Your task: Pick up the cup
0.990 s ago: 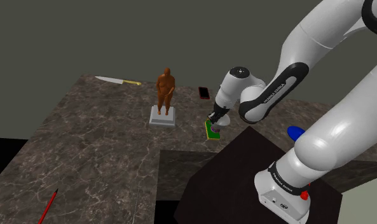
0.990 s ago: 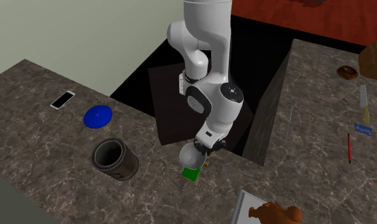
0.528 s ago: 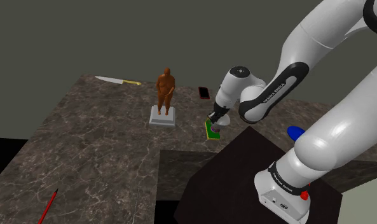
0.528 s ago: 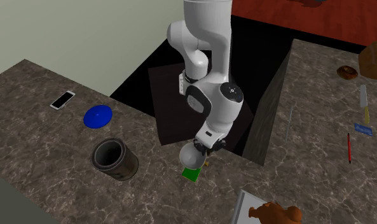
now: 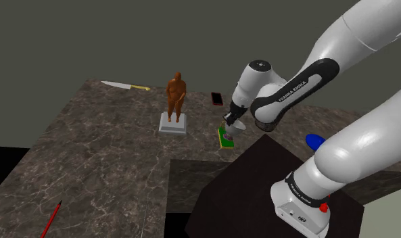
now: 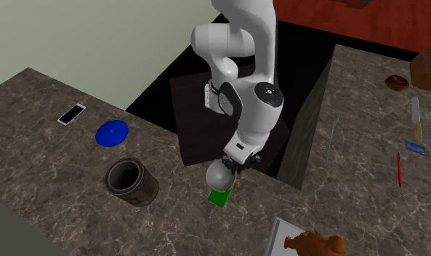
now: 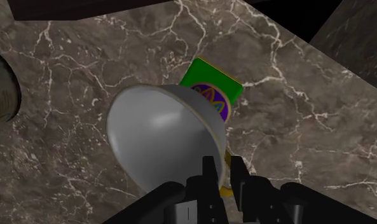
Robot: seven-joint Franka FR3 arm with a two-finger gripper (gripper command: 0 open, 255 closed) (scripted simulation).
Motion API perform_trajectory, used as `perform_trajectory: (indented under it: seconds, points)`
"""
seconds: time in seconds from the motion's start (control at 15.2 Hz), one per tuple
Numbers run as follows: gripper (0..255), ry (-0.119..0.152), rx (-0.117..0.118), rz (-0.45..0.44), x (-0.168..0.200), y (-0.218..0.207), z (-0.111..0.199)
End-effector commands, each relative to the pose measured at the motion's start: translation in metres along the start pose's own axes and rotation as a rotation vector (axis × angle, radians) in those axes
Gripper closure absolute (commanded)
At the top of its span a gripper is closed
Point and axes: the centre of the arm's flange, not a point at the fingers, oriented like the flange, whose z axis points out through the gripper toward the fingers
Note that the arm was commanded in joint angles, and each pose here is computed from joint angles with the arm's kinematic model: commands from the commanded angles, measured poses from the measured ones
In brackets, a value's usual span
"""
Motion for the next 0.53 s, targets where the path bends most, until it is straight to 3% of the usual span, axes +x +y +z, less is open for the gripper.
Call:
perform_trajectory:
  seconds: [0.0, 0.46]
  points:
    - [255, -0.001, 0.001, 0.000, 0.001, 0.001, -0.011]
    - [255, -0.001, 0.001, 0.000, 0.005, 0.005, -0.037]
